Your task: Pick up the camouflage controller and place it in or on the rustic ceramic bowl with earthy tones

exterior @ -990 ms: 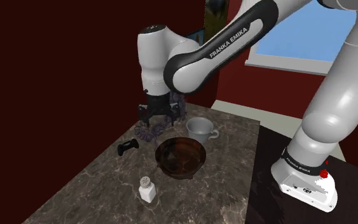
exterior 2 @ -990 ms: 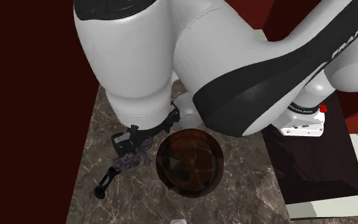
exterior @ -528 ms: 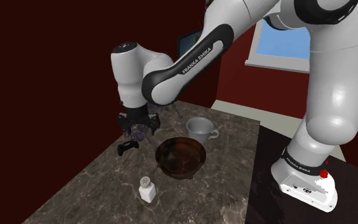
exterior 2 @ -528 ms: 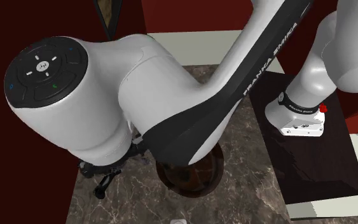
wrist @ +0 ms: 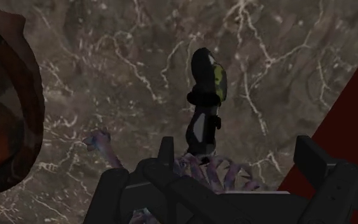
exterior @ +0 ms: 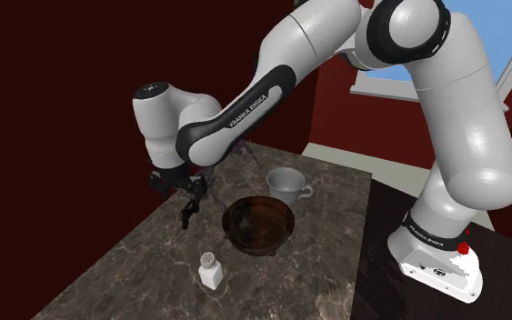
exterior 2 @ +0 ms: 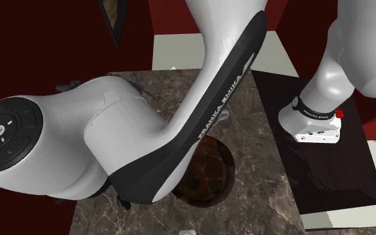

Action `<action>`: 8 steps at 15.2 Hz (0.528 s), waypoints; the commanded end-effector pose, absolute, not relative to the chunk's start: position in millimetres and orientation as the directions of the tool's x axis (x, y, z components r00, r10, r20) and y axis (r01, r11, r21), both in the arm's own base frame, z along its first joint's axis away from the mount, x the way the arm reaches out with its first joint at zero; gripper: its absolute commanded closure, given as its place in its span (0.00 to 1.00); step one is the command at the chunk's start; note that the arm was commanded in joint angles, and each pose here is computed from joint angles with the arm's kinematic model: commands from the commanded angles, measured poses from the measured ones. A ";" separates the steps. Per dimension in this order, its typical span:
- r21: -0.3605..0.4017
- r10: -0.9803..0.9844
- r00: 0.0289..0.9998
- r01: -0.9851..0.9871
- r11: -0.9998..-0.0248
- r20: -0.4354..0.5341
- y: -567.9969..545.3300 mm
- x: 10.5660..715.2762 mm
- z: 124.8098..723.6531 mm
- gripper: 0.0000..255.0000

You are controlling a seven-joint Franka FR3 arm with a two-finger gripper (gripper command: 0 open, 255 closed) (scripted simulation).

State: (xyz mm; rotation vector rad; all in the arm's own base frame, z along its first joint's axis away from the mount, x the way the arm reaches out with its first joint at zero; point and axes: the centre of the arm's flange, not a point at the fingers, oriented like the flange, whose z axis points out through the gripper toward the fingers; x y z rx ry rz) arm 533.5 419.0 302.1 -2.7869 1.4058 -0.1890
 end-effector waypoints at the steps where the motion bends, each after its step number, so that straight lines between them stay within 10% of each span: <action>1: -0.062 -0.804 0.586 -0.803 -0.593 0.102 418.7 535.4 287.7 0.00; 8: -0.062 -0.804 0.586 -0.803 -0.593 0.102 417.9 537.4 268.9 0.00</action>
